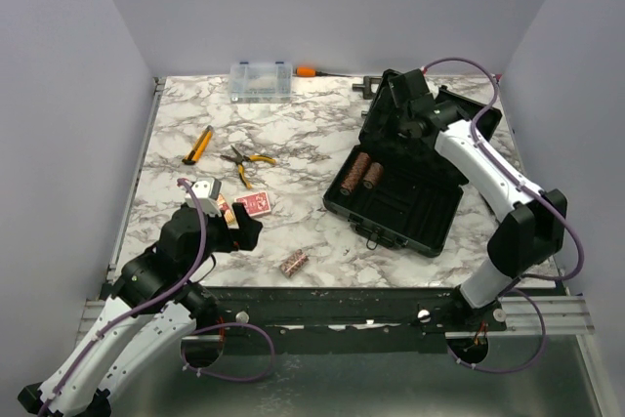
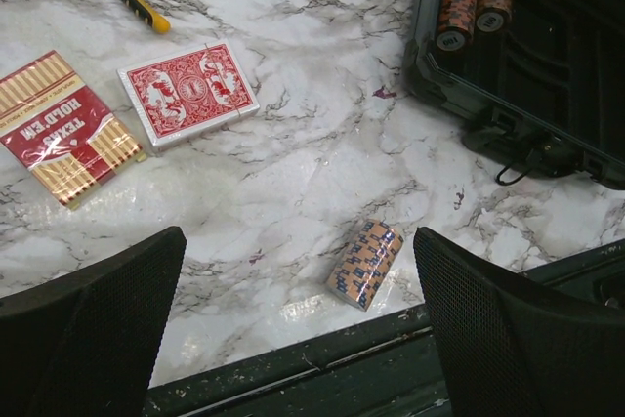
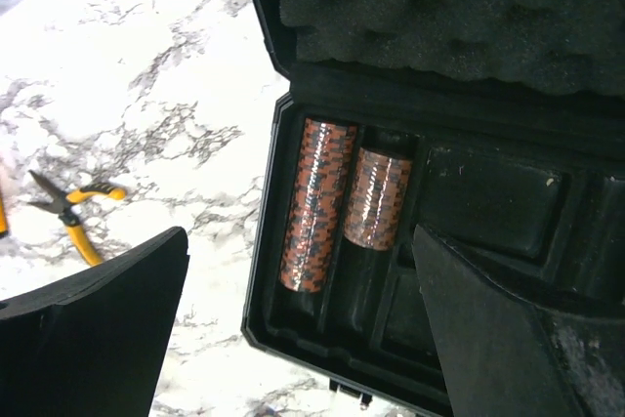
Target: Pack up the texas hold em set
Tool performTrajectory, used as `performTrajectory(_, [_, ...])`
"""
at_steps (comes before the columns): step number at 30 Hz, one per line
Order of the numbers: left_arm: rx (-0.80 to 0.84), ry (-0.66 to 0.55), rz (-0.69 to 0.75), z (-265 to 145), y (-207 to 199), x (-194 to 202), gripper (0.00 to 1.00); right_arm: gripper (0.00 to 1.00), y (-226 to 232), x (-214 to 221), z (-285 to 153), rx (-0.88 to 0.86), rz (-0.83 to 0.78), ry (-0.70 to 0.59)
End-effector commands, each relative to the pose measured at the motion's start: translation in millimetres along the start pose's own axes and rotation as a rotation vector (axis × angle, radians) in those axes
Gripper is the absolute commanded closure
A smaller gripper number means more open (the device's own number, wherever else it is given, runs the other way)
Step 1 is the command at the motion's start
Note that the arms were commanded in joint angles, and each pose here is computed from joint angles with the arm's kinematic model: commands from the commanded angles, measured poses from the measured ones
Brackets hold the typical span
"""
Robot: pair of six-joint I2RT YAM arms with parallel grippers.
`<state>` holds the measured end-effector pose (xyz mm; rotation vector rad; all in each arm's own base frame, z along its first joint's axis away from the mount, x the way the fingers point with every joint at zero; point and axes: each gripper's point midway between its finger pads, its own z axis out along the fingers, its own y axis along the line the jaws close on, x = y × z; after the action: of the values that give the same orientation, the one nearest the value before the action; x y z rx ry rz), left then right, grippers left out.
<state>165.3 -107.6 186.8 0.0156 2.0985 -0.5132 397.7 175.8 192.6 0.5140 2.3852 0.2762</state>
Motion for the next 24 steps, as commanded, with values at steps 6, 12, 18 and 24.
performTrajectory(6, [0.078, -0.031, 0.087, 1, -12, -8, 0.01, 0.00, -14, 7, -43, -0.097, 0.046, -0.057])
performTrajectory(12, [0.194, 0.064, 0.108, 6, -37, 2, 0.03, 0.00, -19, 22, -57, -0.171, 0.074, -0.049])
performTrajectory(18, [0.298, 0.202, 0.112, 16, -58, 23, 0.09, 0.00, -34, 40, -62, -0.133, 0.030, 0.017])
performTrajectory(24, [0.300, 0.350, 0.113, 29, -65, 44, 0.20, 0.00, -49, 50, -72, -0.127, 0.029, 0.005])
